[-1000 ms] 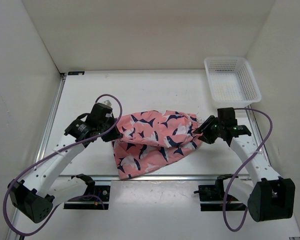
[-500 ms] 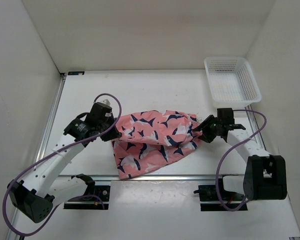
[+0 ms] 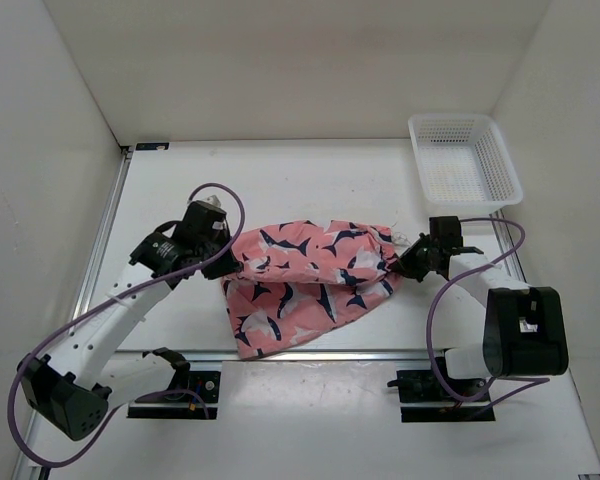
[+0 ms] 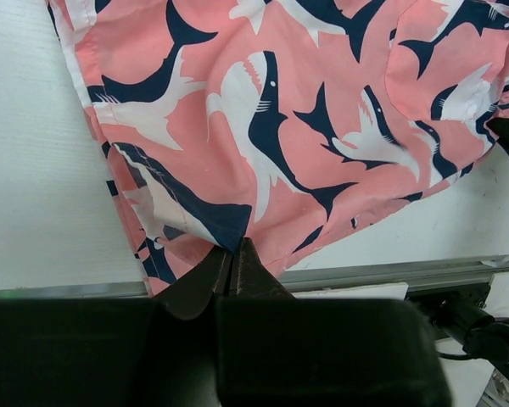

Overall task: Fold and stack the shorts
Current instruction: Fold the shorts

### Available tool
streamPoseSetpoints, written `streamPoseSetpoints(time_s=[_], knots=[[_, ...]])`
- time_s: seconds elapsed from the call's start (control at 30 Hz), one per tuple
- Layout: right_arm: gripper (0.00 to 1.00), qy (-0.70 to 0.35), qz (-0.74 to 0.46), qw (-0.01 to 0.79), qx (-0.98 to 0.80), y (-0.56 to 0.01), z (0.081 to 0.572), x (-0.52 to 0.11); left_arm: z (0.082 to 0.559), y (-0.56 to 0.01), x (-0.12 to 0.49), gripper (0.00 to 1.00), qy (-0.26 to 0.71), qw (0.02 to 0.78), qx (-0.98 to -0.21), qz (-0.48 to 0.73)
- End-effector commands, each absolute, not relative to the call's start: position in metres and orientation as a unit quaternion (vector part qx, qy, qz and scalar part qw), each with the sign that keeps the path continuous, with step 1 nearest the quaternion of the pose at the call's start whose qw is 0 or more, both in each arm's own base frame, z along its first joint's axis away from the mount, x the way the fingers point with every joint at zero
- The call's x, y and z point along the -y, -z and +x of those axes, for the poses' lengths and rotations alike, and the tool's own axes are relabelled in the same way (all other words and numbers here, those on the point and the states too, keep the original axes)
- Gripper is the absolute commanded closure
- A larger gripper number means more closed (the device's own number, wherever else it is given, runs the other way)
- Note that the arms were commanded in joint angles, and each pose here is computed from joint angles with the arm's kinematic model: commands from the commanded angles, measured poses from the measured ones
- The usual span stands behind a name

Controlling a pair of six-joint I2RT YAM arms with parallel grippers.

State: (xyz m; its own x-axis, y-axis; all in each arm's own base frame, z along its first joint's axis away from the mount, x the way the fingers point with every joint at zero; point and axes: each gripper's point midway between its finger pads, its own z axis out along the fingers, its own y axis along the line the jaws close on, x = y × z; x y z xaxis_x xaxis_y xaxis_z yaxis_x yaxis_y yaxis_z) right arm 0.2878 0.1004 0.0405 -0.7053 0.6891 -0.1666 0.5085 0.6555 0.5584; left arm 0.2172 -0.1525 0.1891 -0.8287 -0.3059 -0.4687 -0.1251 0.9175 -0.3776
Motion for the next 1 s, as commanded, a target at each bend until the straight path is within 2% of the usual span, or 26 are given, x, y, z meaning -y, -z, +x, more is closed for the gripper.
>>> streamPoseSetpoints(time_s=[0.0,0.13,0.23,0.33,0.43,0.53,0.7,0.83,0.97], knots=[[1.0,-0.228,0.326,0.217,-0.892,-0.044,0.3,-0.092,0.223,-0.204,0.152,0.9,0.17,0.29,-0.935,-0.113],[1.0,-0.221,0.313,0.25,-0.889,-0.072,0.318,-0.087,0.231,-0.209,0.151,0.9,0.16,0.302,-0.932,-0.118],[1.0,-0.23,0.291,0.302,-0.878,-0.121,0.353,-0.086,0.241,-0.218,0.145,0.9,0.143,0.31,-0.933,-0.117],[1.0,-0.234,0.264,0.347,-0.869,-0.177,0.386,-0.085,0.262,-0.252,0.135,0.9,0.123,0.349,-0.921,-0.121],[1.0,-0.236,0.241,0.364,-0.868,-0.213,0.395,-0.087,0.273,-0.288,0.136,0.9,0.131,0.384,-0.906,-0.117],[1.0,-0.23,0.231,0.364,-0.872,-0.222,0.383,-0.085,0.265,-0.286,0.138,0.9,0.142,0.374,-0.91,-0.11],[1.0,-0.193,0.246,0.343,-0.886,-0.188,0.343,-0.072,0.234,-0.227,0.163,0.9,0.183,0.31,-0.928,-0.101],[1.0,-0.151,0.285,0.298,-0.898,-0.132,0.304,-0.051,0.201,-0.181,0.193,0.9,0.219,0.241,-0.941,-0.09],[1.0,-0.135,0.306,0.287,-0.898,-0.111,0.305,-0.041,0.177,-0.159,0.218,0.9,0.211,0.201,-0.955,-0.059]])
